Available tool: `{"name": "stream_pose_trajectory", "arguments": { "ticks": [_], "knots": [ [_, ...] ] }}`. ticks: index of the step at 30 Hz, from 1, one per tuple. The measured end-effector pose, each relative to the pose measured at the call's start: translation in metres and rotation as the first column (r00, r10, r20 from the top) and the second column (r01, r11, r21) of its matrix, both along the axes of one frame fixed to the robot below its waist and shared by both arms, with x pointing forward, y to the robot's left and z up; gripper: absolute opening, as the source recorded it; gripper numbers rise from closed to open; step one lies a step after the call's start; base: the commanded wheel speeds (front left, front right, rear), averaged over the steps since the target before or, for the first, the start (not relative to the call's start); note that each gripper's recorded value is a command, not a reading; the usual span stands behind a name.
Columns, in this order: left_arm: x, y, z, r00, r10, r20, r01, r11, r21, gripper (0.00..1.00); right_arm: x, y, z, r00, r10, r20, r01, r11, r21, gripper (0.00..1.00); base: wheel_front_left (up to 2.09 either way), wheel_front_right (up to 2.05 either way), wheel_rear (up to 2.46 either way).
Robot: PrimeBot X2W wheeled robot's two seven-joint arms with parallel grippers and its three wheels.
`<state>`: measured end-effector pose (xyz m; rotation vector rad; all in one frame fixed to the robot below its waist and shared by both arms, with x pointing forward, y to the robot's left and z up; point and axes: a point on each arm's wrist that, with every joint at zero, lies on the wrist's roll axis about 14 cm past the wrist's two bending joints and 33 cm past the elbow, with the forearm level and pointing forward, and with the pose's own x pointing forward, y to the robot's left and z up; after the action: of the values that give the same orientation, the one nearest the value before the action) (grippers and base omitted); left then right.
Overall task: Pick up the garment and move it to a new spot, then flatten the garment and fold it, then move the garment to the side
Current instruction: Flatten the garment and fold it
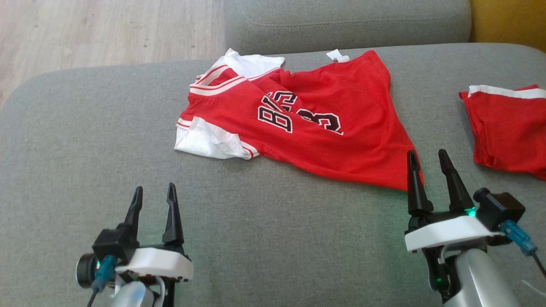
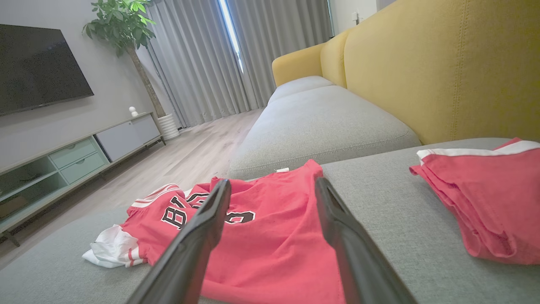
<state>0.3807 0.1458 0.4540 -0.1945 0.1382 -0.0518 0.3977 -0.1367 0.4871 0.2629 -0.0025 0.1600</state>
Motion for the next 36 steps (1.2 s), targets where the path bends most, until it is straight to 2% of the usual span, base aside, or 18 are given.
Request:
{"name": "stream_pose_trajectory", "arguments": {
  "ticks": [6, 11, 13, 16, 22, 32, 36],
  "knots": [
    [-0.001, -0.009, 0.001, 0.999, -0.030, 0.011, 0.030, 0.999, -0.018, 1.00, -0.001, 0.000, -0.002, 1.000, -0.001, -0.004, 0.001, 1.000, 0.001, 1.00, 0.00, 0.00, 0.00],
    [0.001, -0.019, -0.020, 0.995, -0.078, -0.055, 0.077, 0.997, -0.020, 1.00, 0.001, -0.002, -0.009, 1.000, -0.004, -0.026, 0.004, 1.000, 0.000, 1.00, 0.00, 0.00, 0.00],
    [0.009, -0.026, -0.028, 0.990, -0.100, -0.100, 0.098, 0.995, -0.020, 1.00, 0.001, -0.003, -0.014, 0.999, -0.009, -0.040, 0.009, 1.000, -0.001, 1.00, 0.00, 0.00, 0.00],
    [0.031, -0.035, -0.028, 0.987, -0.099, -0.128, 0.090, 0.993, -0.079, 1.00, 0.002, -0.007, -0.022, 0.998, -0.019, -0.061, 0.019, 1.000, -0.002, 1.00, 0.00, 0.00, 0.00],
    [0.066, -0.058, -0.034, 0.966, -0.177, -0.187, 0.163, 0.983, -0.089, 1.00, 0.008, -0.019, -0.028, 0.996, -0.054, -0.077, 0.053, 0.999, -0.009, 1.00, 0.00, 0.00, 0.00],
    [0.090, -0.074, -0.051, 0.949, -0.185, -0.254, 0.154, 0.978, -0.137, 1.00, 0.005, -0.038, -0.037, 0.989, -0.106, -0.104, 0.106, 0.994, -0.010, 1.00, 0.00, 0.00, 0.00],
    [0.101, -0.076, -0.054, 0.945, -0.180, -0.273, 0.152, 0.981, -0.122, 1.00, 0.005, -0.043, -0.040, 0.986, -0.123, -0.112, 0.123, 0.992, -0.008, 1.00, 0.00, 0.00, 0.00]
  ]
}}
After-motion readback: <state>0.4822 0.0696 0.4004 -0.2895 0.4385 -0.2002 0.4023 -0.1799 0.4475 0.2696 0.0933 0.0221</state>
